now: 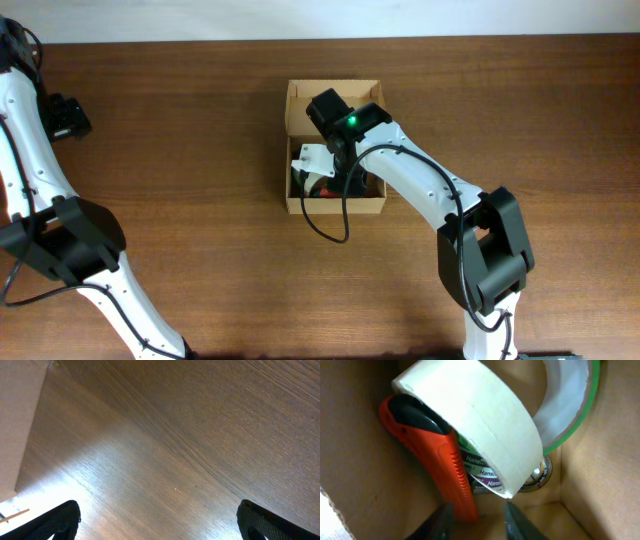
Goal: Pack container
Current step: 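Lower the red cutter into the box beside the tapes and release, then move the right gripper out of the box to the blue pen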
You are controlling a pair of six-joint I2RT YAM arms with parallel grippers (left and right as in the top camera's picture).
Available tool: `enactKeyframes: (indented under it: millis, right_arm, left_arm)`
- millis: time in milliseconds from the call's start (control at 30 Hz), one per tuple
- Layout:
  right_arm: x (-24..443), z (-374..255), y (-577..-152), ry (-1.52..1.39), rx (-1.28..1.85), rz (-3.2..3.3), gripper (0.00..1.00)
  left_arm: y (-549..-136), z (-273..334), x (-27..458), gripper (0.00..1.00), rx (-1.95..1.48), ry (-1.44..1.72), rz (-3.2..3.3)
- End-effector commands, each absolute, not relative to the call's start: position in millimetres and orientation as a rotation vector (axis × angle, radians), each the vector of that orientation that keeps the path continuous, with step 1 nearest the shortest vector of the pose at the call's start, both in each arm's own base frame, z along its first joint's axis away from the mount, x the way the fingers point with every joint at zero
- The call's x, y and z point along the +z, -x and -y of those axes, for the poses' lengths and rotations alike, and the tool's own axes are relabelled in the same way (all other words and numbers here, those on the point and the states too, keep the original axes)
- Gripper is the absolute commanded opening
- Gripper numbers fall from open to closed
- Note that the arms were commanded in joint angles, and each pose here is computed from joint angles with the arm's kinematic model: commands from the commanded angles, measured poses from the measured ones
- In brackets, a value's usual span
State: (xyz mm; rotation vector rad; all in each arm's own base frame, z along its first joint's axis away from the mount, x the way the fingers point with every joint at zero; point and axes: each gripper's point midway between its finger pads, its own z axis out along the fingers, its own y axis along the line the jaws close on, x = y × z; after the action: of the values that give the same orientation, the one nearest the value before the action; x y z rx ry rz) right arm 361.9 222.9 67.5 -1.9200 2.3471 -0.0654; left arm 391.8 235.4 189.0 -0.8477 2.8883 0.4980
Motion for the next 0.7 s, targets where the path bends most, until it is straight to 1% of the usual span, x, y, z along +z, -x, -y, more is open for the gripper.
enactKeyframes:
  millis: [0,100,167,267,367,467,667]
  right_arm:
    - [60.4,-219.3,-363.1,1.915,-0.081,-2.366,0.41]
    - [70.0,-222.3,-380.2,1.842,-0.148,-2.324,0.44]
    - [86.4,-225.2,-396.9,1.700,-0.200,-2.315,0.45]
    - [122.6,-230.9,-418.1,1.468,-0.206,-2.281,0.45]
    - [163.1,-222.4,-432.3,1.184,-0.168,-2.295,0.44]
    - [201.0,-197.7,-434.7,0.917,-0.117,-2.333,0.45]
    - [250.7,-125.0,-418.1,0.559,-0.096,-2.410,0.45]
  left_arm:
    - [-389.0,-236.7,194.3,1.00,0.510,0.835,-2.884]
    - [-389.0,-236.7,194.3,1.00,0.510,0.835,-2.884]
    - [-389.0,-236.7,194.3,1.00,0.510,0.835,-2.884]
    - [-389.0,-236.7,194.3,1.00,0.510,0.835,-2.884]
    - [-389.0,-236.7,194.3,1.00,0.510,0.835,-2.884]
    - [-389.0,-236.7,194.3,1.00,0.510,0.835,-2.884]
    - [-389.0,-236.7,194.3,1.00,0.510,0.835,-2.884]
